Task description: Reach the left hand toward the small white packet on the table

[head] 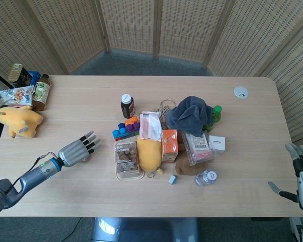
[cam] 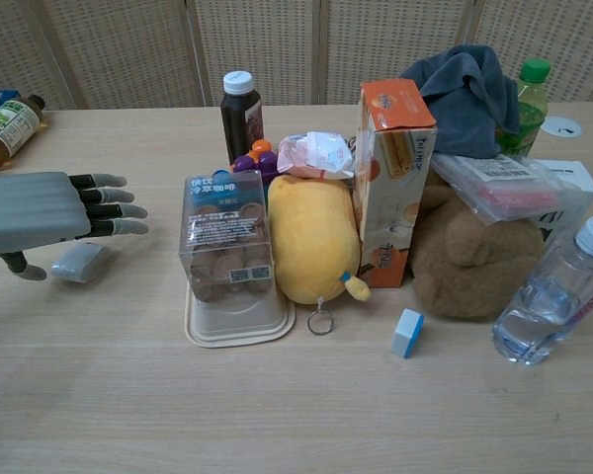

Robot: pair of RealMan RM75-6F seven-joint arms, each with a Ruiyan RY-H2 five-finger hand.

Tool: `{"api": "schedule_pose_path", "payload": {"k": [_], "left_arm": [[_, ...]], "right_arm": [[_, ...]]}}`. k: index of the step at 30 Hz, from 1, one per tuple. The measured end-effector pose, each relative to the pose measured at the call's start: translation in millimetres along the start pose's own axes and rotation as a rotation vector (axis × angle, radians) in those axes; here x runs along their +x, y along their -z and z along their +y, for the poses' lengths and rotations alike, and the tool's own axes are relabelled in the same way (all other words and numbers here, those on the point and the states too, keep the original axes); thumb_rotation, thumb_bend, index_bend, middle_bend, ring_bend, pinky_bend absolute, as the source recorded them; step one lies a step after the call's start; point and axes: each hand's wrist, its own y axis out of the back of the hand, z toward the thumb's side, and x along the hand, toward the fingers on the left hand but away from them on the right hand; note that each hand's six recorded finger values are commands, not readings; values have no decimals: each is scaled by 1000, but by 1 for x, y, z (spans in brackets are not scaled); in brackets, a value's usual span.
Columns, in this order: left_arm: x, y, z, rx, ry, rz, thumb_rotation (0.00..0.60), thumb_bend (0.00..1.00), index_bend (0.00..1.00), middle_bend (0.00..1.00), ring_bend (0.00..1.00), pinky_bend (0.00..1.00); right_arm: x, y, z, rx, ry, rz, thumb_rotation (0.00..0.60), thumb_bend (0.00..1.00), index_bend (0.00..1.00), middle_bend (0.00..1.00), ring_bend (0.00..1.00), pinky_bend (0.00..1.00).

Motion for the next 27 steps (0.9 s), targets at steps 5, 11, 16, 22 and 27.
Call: {"api": "schedule_pose_path", "payload": {"k": [5,11,16,22,27], "left_arm": [[4,-1,-5,34,31,-13,600,0,0,0,0,0],[7,0,-11,62,48,-12,600,0,101,0,0,0],[12,-4,-9,76,19,-1,600,0,455,0,0,0],[18,-11,-7,99,-7,2,600,0,665,0,0,0],[18,-9,-3,95,-28,13,600,0,734,0,0,0]], "right_arm": [[0,0,1,1,4,-2,600,0,0,0,0,0],[-1,2,1,3,4,-5,600,0,0,0,0,0],[-1,2,1,3,5,-6,600,0,0,0,0,0],[-1,2,2,0,7,-7,600,0,0,0,0,0],[-1,3,3,-2,10,-9,600,0,0,0,0,0]]}}
